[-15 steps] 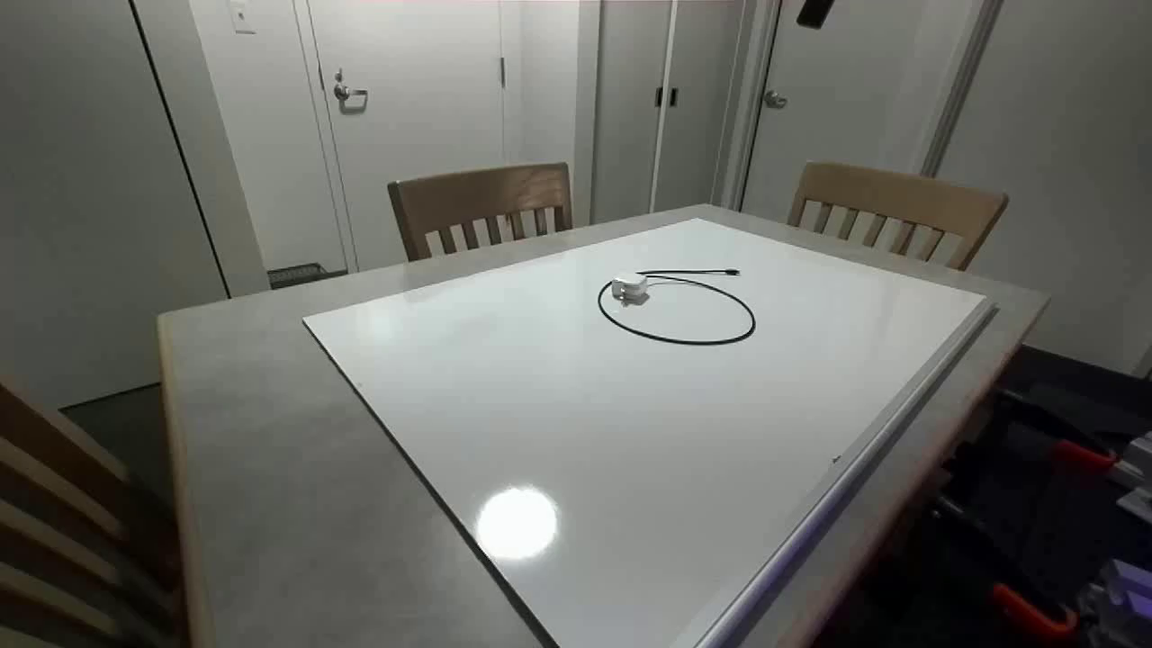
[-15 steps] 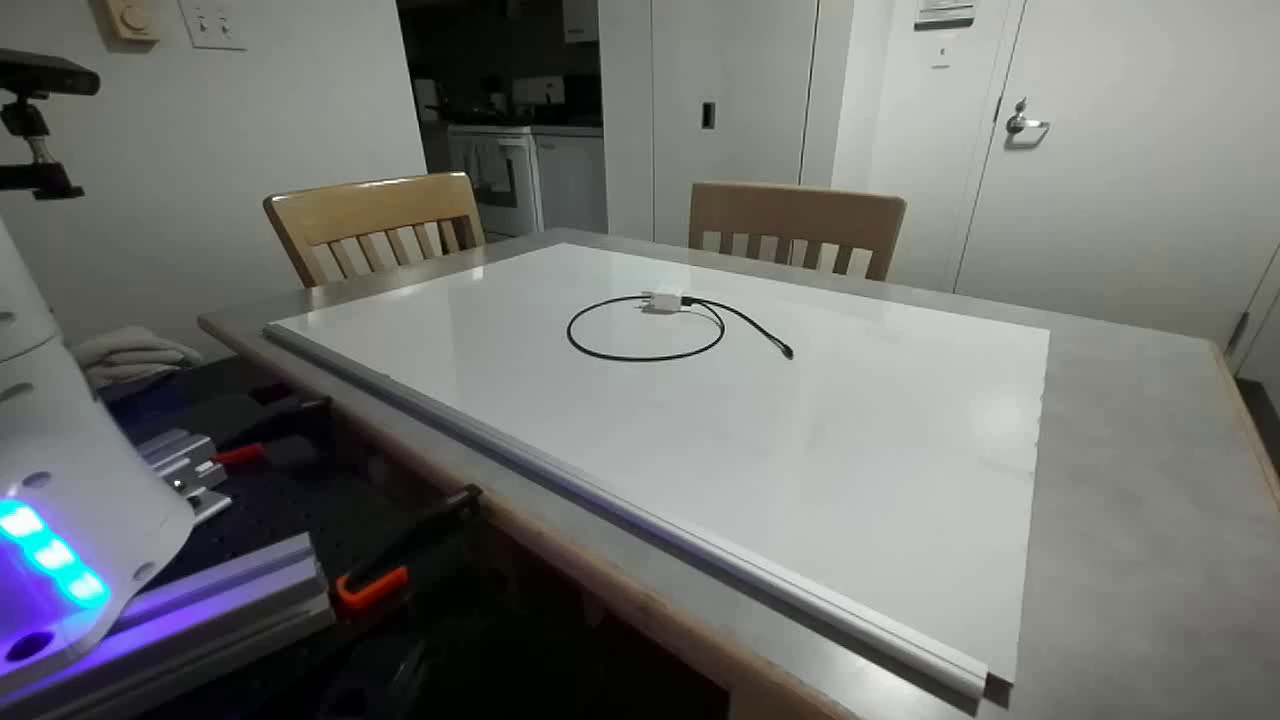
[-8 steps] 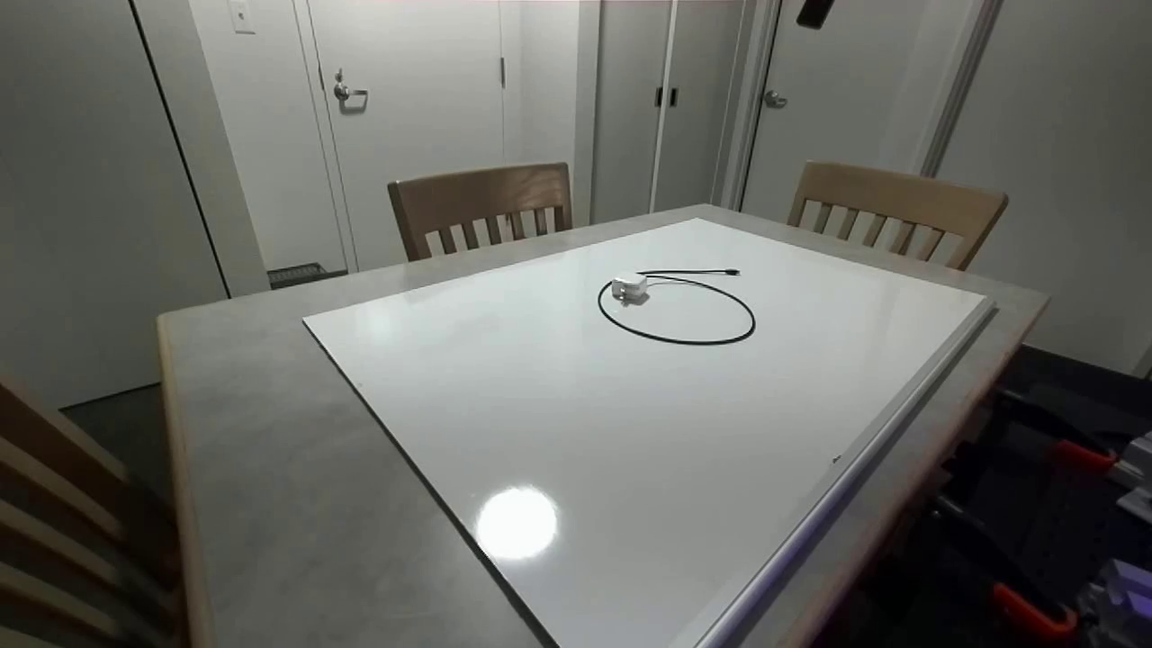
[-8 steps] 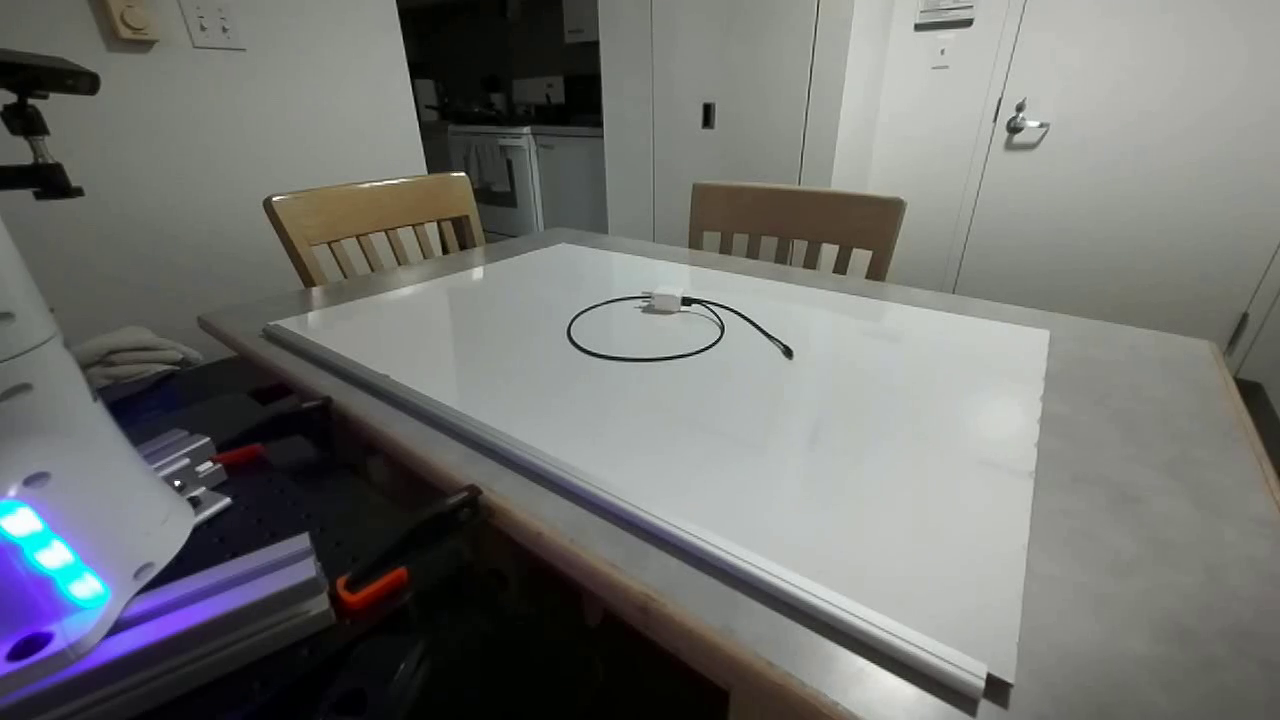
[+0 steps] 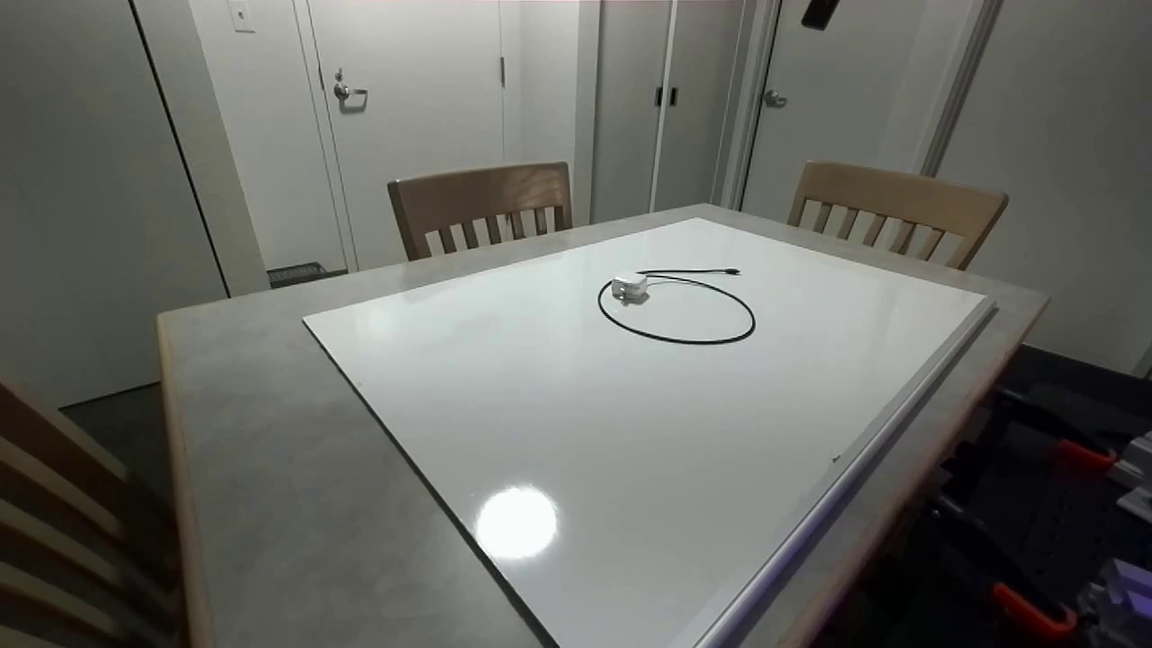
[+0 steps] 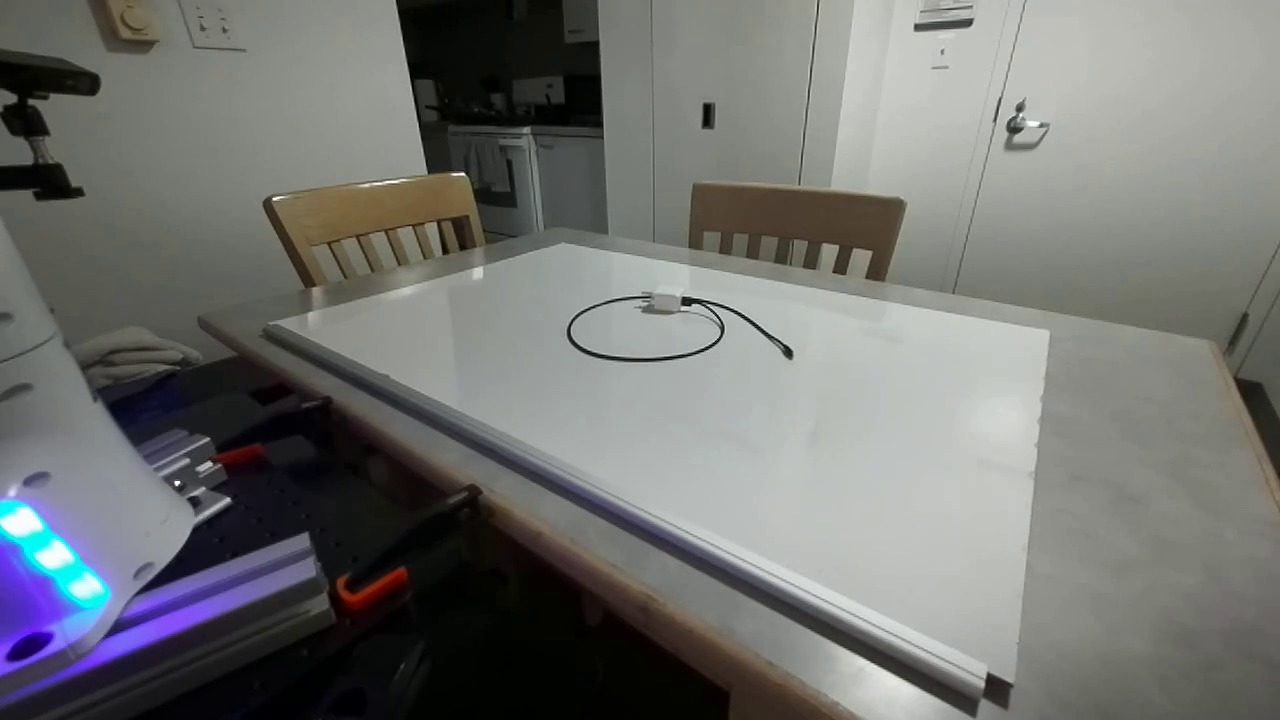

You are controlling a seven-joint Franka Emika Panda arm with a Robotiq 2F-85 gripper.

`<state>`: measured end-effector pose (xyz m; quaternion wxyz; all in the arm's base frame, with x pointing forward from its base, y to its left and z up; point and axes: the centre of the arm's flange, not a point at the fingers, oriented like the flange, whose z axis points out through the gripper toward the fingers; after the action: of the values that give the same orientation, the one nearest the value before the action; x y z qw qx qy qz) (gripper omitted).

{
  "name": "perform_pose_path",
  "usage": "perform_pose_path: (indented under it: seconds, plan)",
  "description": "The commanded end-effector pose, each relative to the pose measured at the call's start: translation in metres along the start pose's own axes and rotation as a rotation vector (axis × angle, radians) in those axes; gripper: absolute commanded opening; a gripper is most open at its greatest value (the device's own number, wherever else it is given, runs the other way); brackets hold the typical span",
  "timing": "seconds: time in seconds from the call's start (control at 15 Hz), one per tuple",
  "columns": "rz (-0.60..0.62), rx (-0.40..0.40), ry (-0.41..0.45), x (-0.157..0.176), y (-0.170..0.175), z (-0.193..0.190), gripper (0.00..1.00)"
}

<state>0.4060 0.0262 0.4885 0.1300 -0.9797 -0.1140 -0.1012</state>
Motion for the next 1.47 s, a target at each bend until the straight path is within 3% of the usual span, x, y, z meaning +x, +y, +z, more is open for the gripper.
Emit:
perform_pose_path:
  seconds: [0.0,0.87,1.0,1.4]
  plan:
    - [-0.025,-0.011,-0.001,-0.008,0.022,0.004,1.00]
    - [-0.092,0.020,-0.004,-0.028,0.099,0.023,1.00]
    - [-0.073,0.030,-0.003,-0.028,0.086,0.016,1.00]
    - [-0.049,0.011,-0.019,-0.031,0.105,0.022,1.00]
